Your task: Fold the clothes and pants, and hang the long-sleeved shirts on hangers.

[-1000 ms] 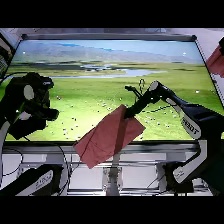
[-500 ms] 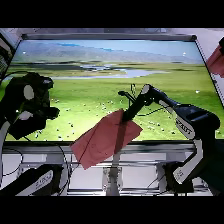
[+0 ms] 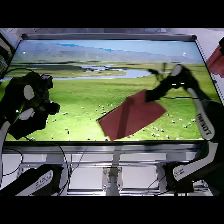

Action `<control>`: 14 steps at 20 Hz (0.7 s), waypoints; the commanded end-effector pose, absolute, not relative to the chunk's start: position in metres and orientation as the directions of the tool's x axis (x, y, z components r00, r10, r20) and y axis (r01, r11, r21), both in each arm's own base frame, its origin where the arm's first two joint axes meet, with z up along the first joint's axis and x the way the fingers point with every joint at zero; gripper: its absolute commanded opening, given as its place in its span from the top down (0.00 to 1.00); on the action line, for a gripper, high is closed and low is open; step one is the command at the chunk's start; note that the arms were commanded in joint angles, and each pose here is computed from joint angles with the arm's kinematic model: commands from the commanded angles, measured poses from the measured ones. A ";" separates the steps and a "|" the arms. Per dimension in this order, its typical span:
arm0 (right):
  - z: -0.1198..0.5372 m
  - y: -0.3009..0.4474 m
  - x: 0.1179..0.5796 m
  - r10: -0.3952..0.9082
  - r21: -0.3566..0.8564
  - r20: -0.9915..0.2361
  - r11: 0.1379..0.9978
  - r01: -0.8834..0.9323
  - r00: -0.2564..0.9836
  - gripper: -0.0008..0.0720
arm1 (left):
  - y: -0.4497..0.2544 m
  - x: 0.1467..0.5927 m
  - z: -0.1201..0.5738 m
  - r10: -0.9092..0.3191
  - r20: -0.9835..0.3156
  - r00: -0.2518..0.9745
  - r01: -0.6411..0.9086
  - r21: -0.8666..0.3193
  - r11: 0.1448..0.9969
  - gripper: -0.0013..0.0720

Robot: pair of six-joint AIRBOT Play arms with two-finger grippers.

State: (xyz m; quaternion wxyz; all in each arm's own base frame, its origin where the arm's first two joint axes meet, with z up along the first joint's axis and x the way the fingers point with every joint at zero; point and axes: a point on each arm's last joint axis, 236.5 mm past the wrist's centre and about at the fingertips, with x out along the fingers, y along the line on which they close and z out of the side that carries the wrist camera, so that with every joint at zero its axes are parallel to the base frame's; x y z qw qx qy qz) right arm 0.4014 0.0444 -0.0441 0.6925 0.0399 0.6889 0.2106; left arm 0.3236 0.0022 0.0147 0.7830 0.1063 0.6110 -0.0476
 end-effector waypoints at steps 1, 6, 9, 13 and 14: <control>-0.028 -0.089 0.376 0.137 0.134 -0.990 0.988 0.080 -0.033 0.97 | 0.002 0.330 0.016 0.055 -0.959 0.276 0.203 0.114 0.973 0.38; -0.009 -0.204 0.330 0.003 -0.001 -1.000 0.914 0.405 -0.009 0.97 | 0.002 0.330 0.016 0.054 -0.959 0.276 0.203 0.113 0.973 0.38; -0.007 -0.252 0.299 -0.054 -0.064 -0.998 0.841 0.538 -0.036 0.97 | 0.002 0.330 0.016 0.054 -0.959 0.276 0.203 0.113 0.973 0.38; -0.006 -0.292 0.271 -0.107 -0.118 -0.993 0.772 0.625 -0.056 0.96 | 0.002 0.330 0.016 0.054 -0.959 0.276 0.203 0.113 0.973 0.38; -0.006 -0.297 0.265 -0.109 -0.124 -0.992 0.761 0.637 -0.063 0.75 | 0.002 0.330 0.016 0.054 -0.959 0.276 0.203 0.113 0.973 0.38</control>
